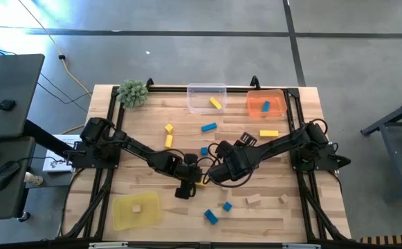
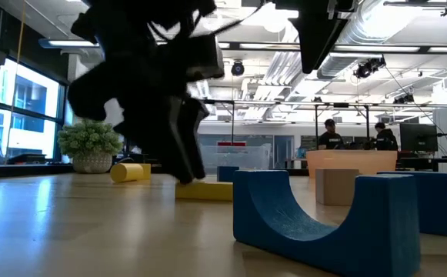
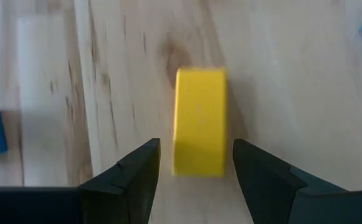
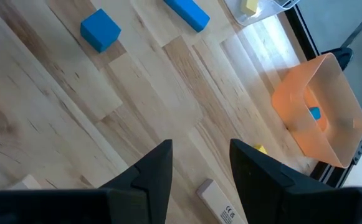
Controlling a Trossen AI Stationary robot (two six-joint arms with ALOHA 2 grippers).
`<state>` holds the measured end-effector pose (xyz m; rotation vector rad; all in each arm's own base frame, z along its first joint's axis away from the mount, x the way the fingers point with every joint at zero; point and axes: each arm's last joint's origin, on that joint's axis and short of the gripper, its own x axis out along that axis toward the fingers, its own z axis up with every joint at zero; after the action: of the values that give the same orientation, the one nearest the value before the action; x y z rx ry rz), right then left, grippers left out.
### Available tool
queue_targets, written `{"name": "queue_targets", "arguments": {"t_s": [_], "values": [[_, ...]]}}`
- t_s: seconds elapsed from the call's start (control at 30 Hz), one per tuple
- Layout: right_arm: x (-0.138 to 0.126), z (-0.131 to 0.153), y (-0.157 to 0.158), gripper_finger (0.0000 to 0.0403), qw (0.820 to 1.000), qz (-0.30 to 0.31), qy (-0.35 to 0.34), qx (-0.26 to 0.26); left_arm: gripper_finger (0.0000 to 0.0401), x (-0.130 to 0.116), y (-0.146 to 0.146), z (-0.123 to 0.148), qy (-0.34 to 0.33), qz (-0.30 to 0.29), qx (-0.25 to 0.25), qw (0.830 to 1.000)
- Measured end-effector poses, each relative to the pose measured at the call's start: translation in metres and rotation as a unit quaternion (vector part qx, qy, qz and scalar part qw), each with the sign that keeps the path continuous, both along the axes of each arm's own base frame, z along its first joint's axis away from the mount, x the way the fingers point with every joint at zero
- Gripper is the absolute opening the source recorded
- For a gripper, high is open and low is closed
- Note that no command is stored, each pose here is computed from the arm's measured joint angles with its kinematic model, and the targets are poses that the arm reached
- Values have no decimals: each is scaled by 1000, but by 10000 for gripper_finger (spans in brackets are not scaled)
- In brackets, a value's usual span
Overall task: Sort & place blocks by color
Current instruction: Put the yellow block into the transparent bin
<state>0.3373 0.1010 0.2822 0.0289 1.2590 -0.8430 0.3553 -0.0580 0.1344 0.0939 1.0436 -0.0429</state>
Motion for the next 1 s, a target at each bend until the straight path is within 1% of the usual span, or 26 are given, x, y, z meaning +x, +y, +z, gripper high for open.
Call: {"name": "queue_targets", "arguments": {"t_s": [0.1,0.17,0.37,0.43,0.5,0.67,1.0], "values": [[0,0,0,149,1000,0,0,0,193,3,2,-5,0,7,-8,1000],[0,0,0,149,1000,0,0,0,193,1,3,-11,16,13,-9,1000],[0,0,0,149,1000,-2,-1,1,191,4,0,-15,9,17,-14,1000],[0,0,0,149,1000,-4,-2,1,182,5,0,-15,8,13,-11,1000],[0,0,0,149,1000,-8,-5,2,164,4,0,-15,8,10,-10,1000],[0,0,0,149,1000,-12,-6,5,102,5,1,-15,8,7,-18,1000],[3,0,-12,149,999,-49,-17,9,99,4,3,-11,9,3,-34,999]]}}
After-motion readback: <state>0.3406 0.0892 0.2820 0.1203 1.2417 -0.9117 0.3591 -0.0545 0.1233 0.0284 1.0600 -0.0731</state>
